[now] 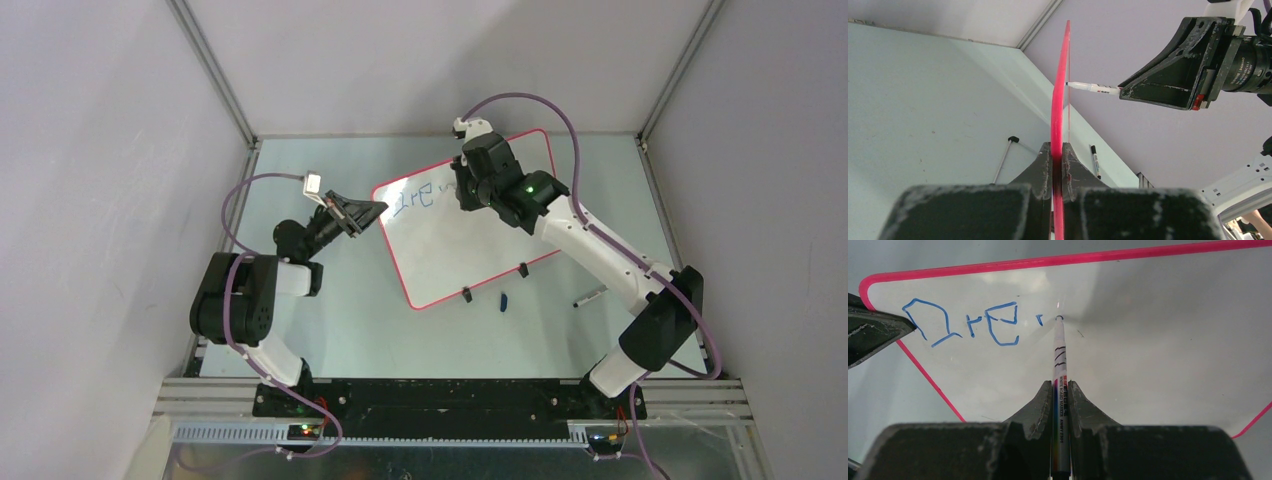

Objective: Write a sentence on the whiteboard

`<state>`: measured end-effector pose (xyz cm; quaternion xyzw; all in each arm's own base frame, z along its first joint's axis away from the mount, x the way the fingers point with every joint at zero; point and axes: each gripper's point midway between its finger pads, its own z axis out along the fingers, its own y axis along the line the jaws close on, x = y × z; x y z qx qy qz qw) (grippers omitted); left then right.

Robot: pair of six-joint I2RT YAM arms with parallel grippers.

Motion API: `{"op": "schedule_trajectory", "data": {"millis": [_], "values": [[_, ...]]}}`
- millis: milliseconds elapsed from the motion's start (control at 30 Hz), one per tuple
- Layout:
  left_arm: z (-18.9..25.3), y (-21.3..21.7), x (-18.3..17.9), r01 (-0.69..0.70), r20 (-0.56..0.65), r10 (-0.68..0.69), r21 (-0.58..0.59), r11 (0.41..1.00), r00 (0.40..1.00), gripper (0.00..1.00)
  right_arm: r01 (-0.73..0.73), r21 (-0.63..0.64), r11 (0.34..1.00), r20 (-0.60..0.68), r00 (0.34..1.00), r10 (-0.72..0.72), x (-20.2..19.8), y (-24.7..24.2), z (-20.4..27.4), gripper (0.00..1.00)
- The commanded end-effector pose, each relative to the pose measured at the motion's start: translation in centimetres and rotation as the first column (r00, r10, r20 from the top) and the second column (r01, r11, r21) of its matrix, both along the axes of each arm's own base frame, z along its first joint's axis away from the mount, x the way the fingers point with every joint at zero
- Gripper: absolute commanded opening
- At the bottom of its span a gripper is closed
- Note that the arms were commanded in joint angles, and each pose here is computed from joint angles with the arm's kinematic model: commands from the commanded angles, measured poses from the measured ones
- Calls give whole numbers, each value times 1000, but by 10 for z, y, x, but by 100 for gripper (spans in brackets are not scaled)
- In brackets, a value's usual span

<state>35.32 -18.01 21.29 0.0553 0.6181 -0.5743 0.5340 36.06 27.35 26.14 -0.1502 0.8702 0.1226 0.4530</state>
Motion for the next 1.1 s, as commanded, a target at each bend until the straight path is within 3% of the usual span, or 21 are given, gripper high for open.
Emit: {"op": "schedule_trajectory", "data": {"millis": [0, 1067], "values": [[15, -9, -7, 51, 112, -55, 33, 998, 992, 0, 10, 28, 1000, 53, 999, -11, 10, 4, 20, 0], [15, -11, -8, 59, 116, -63, 37, 998, 991, 0, -96, 14, 995, 24, 995, 95, -2, 24, 14, 0]]}}
